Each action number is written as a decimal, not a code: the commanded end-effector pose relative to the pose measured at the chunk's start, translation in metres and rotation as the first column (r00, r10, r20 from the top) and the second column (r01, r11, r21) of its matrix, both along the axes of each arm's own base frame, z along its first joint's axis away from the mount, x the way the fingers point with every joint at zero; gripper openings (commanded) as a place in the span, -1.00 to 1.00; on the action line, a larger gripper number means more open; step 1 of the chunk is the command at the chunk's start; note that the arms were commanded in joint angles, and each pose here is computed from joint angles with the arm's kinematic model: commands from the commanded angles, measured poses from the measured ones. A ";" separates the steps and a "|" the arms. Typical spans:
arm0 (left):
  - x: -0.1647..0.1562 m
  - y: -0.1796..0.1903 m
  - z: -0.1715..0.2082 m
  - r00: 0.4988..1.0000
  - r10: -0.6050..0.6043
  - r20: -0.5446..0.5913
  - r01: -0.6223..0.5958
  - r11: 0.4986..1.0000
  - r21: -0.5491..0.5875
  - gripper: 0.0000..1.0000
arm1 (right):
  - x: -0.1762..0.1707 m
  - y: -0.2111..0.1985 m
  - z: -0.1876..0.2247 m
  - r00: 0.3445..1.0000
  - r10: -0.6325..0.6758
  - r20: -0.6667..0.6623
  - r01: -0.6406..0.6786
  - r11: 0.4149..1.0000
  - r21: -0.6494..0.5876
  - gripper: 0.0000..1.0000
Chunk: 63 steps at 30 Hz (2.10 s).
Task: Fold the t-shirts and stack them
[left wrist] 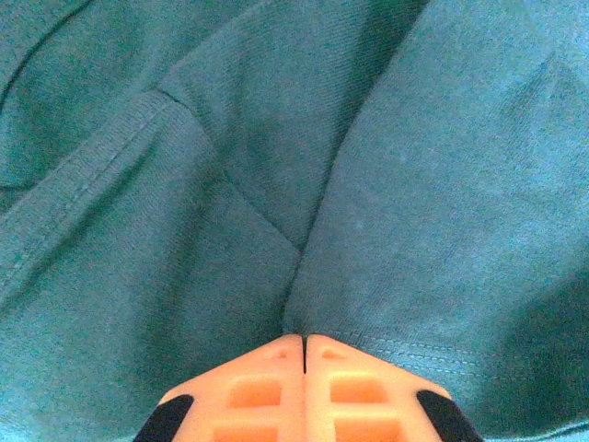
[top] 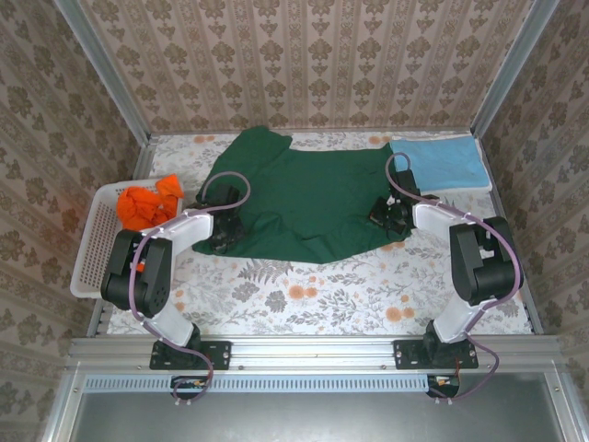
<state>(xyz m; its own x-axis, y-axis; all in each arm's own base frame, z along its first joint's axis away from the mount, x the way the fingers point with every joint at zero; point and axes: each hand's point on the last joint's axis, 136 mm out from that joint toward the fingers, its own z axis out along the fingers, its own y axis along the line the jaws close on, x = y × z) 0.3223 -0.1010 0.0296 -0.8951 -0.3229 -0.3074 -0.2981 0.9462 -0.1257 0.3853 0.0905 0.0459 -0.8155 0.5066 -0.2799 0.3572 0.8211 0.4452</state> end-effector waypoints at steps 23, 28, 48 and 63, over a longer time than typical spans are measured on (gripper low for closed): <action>-0.115 0.013 0.127 0.956 -0.021 0.291 0.076 0.981 -0.180 -1.00 | -0.101 -0.035 0.058 0.983 -0.120 0.137 0.116 0.992 0.040 -1.00; -0.153 0.024 0.124 0.944 0.032 0.329 0.063 0.960 -0.273 -1.00 | -0.137 -0.040 0.049 0.976 -0.181 0.121 0.172 0.982 0.083 -1.00; -0.245 0.042 0.105 0.978 0.131 0.164 -0.045 0.894 -0.445 -1.00 | -0.232 -0.064 0.013 0.908 -0.418 0.007 0.414 0.901 0.132 -1.00; -0.145 -0.007 0.164 0.948 0.030 0.316 0.107 0.908 -0.406 -1.00 | -0.169 -0.074 0.042 0.931 -0.348 0.105 0.348 0.937 0.023 -1.00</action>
